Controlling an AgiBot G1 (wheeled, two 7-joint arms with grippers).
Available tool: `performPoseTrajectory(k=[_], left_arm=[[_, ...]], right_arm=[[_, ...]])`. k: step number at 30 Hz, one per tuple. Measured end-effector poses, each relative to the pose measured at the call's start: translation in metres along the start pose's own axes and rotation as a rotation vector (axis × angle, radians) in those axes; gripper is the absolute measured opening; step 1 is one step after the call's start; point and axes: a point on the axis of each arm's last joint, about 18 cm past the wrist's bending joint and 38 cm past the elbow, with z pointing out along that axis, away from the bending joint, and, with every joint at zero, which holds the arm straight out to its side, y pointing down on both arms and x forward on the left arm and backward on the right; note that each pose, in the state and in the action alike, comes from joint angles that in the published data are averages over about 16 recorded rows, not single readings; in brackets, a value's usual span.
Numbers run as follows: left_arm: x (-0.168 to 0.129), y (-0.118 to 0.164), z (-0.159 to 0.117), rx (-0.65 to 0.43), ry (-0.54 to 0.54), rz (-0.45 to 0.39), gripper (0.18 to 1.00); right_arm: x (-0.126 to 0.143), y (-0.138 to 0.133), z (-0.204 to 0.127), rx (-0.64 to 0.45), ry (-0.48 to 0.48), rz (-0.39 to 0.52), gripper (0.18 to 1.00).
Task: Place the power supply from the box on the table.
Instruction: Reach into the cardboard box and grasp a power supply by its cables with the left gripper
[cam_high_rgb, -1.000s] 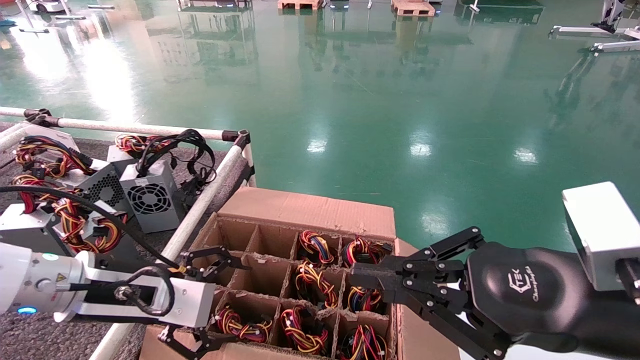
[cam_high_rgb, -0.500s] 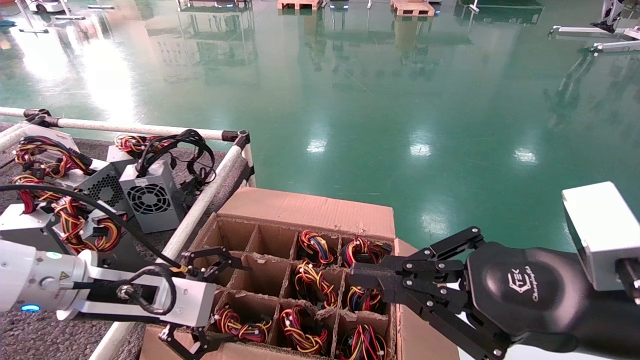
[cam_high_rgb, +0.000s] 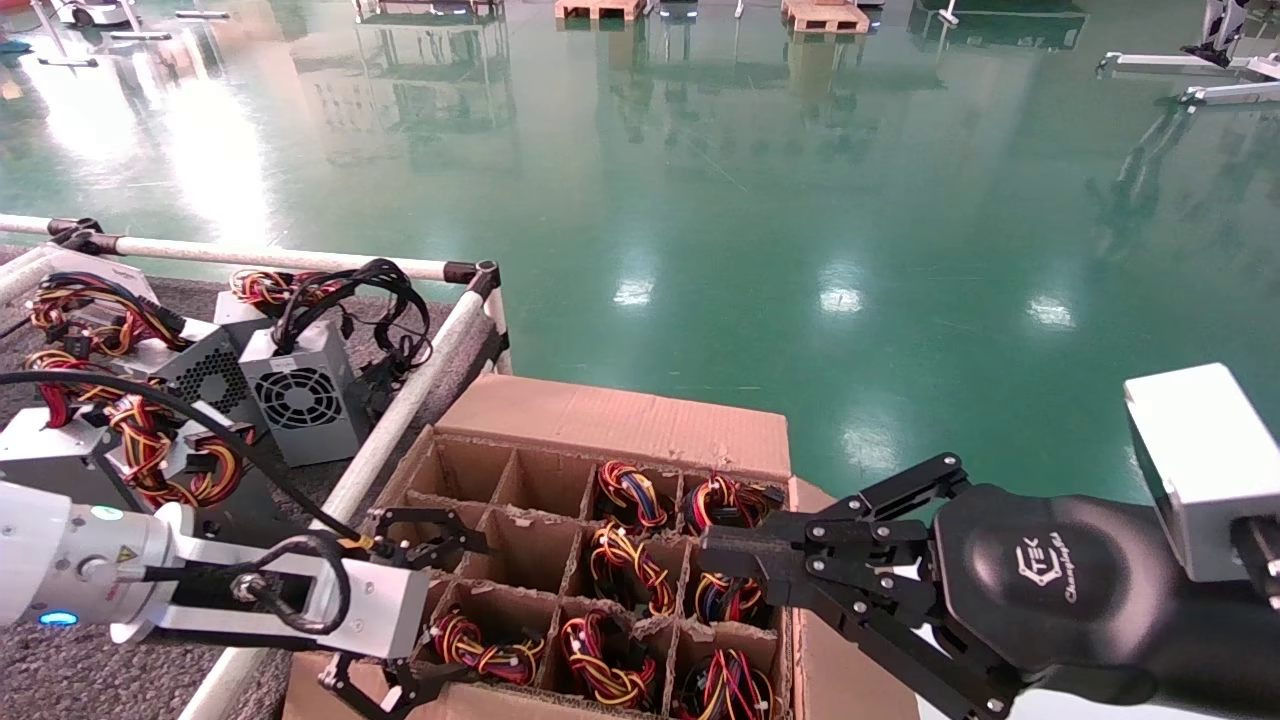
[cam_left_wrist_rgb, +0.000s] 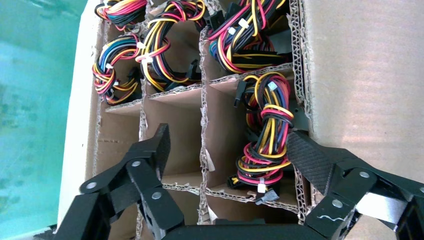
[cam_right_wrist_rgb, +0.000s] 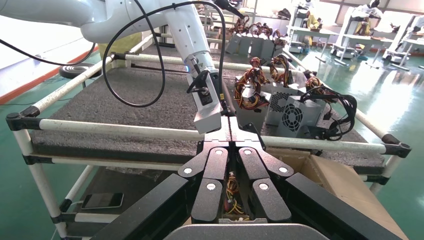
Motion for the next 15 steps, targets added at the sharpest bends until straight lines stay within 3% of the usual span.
performPoseTrajectory(k=[3, 15], left_arm=[[0.0003, 0.0003, 0.0000, 0.000, 0.001, -0.001, 0.904], [0.0006, 0.0020, -0.0008, -0.003, 0.003, -0.004, 0.679]], right_arm=[[0.0000, 0.0000, 0.0000, 0.000, 0.000, 0.000, 0.184], [0.0000, 0.0000, 0.0000, 0.000, 0.000, 0.000, 0.184]])
